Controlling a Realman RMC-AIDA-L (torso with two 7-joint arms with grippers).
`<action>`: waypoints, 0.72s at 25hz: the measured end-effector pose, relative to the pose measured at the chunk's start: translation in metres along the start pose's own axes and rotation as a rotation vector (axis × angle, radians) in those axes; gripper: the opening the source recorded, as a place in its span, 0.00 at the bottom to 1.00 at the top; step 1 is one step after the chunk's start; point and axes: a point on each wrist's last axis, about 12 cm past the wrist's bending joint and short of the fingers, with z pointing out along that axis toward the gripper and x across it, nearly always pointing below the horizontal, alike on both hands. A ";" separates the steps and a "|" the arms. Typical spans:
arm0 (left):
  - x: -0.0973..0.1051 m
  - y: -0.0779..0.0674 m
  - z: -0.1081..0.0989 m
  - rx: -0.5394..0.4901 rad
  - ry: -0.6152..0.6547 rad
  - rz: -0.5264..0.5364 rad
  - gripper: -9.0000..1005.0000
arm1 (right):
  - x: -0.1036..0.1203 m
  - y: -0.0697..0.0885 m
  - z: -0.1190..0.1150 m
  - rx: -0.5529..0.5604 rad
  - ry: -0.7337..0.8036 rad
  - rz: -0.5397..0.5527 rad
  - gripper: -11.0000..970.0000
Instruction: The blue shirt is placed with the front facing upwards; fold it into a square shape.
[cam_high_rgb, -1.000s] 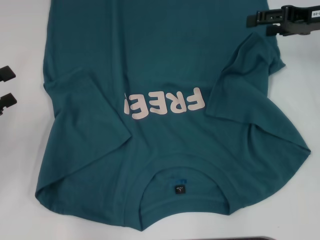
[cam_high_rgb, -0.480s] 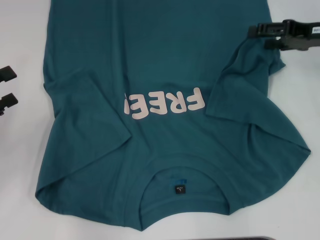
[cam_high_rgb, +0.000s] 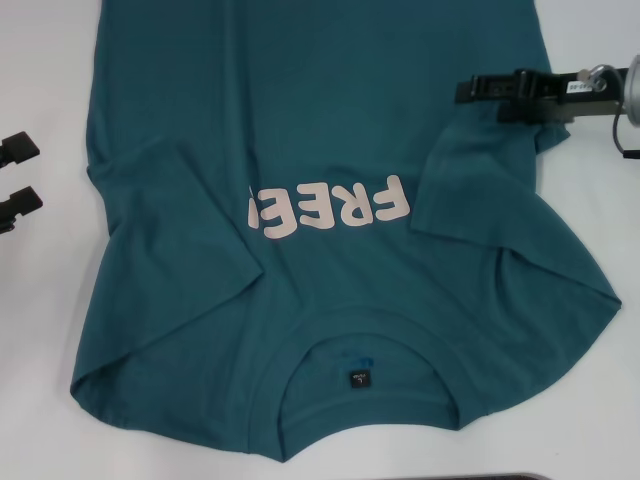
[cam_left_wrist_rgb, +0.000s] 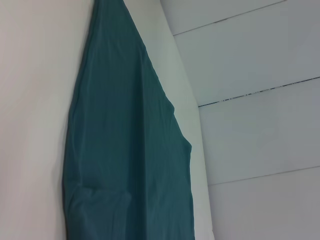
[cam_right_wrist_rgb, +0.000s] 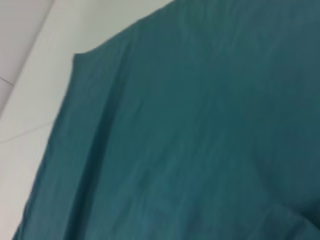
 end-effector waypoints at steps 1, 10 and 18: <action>0.000 0.000 0.000 0.000 0.000 0.000 0.93 | 0.000 0.001 0.001 0.001 0.004 -0.004 0.96; -0.001 0.000 -0.002 -0.001 0.001 0.004 0.93 | -0.020 0.027 -0.036 -0.231 -0.073 -0.158 0.94; 0.005 -0.003 -0.007 0.033 0.039 0.147 0.93 | 0.007 0.014 -0.074 -0.448 -0.237 -0.228 0.93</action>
